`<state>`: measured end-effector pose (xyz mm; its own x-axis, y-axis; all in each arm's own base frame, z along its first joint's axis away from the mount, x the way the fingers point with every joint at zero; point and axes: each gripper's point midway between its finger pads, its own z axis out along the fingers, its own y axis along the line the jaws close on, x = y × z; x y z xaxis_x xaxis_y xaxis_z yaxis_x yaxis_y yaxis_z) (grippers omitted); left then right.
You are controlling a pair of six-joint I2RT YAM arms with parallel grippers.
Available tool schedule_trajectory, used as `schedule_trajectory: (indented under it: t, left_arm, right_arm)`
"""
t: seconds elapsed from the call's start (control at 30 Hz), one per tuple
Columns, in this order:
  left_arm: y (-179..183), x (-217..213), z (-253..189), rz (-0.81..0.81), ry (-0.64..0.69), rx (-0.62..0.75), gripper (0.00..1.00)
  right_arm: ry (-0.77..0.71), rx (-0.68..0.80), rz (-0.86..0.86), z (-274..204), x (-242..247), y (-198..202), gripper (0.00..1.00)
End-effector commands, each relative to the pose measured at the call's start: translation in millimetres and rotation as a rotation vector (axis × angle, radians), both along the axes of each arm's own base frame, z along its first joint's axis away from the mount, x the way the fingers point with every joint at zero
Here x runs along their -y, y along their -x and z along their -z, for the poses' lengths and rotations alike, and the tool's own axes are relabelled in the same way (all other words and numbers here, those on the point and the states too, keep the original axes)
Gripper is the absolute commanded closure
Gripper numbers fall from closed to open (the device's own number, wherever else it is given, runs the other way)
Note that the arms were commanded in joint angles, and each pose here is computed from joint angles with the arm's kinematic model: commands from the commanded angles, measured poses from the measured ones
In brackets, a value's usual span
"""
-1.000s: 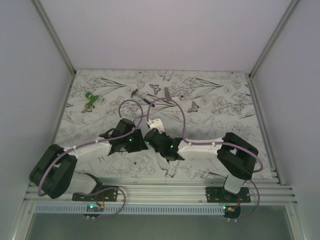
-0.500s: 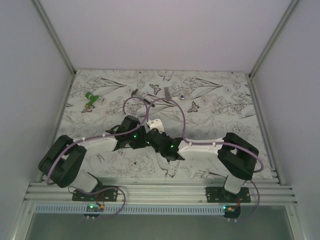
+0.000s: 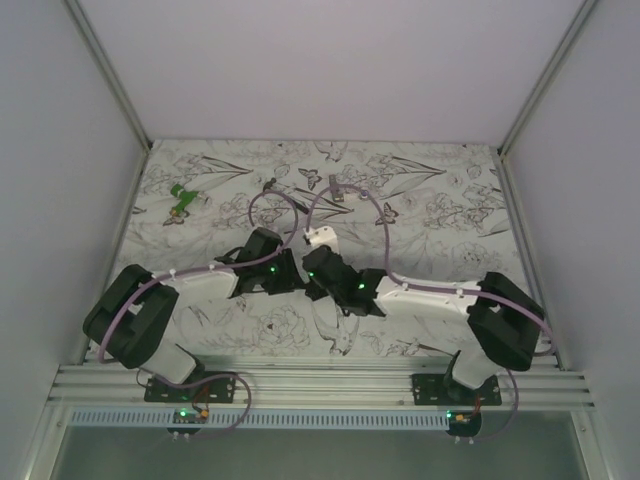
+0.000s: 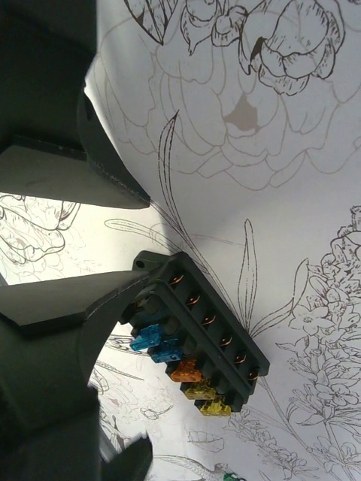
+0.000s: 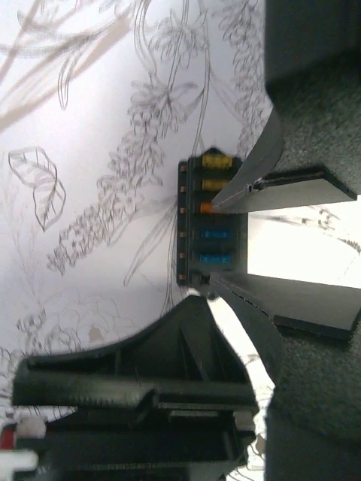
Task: Snap on the fuse box
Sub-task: Adjust the fuse box base at the center of the board.
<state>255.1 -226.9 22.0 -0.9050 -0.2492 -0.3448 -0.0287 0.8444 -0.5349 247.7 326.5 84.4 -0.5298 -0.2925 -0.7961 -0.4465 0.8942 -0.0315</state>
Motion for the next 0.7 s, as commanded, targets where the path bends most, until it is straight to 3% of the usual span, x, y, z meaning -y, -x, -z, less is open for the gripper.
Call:
schedule_trajectory:
  t: [0.0, 0.4, 0.67]
  left_arm:
    - [-1, 2, 5, 0.007, -0.013, -0.015, 0.57]
    - [-10, 6, 10, 0.031, -0.018, -0.026, 0.55]
    - [-18, 7, 12, 0.048, -0.018, -0.034, 0.53]
  right_arm:
    - [-0.025, 0.023, 0.036, -19, 30, -14, 0.56]
    - [0.021, -0.102, 0.163, 25, 108, -44, 0.59]
    - [-0.006, -0.184, 0.117, 47, 97, -32, 0.66]
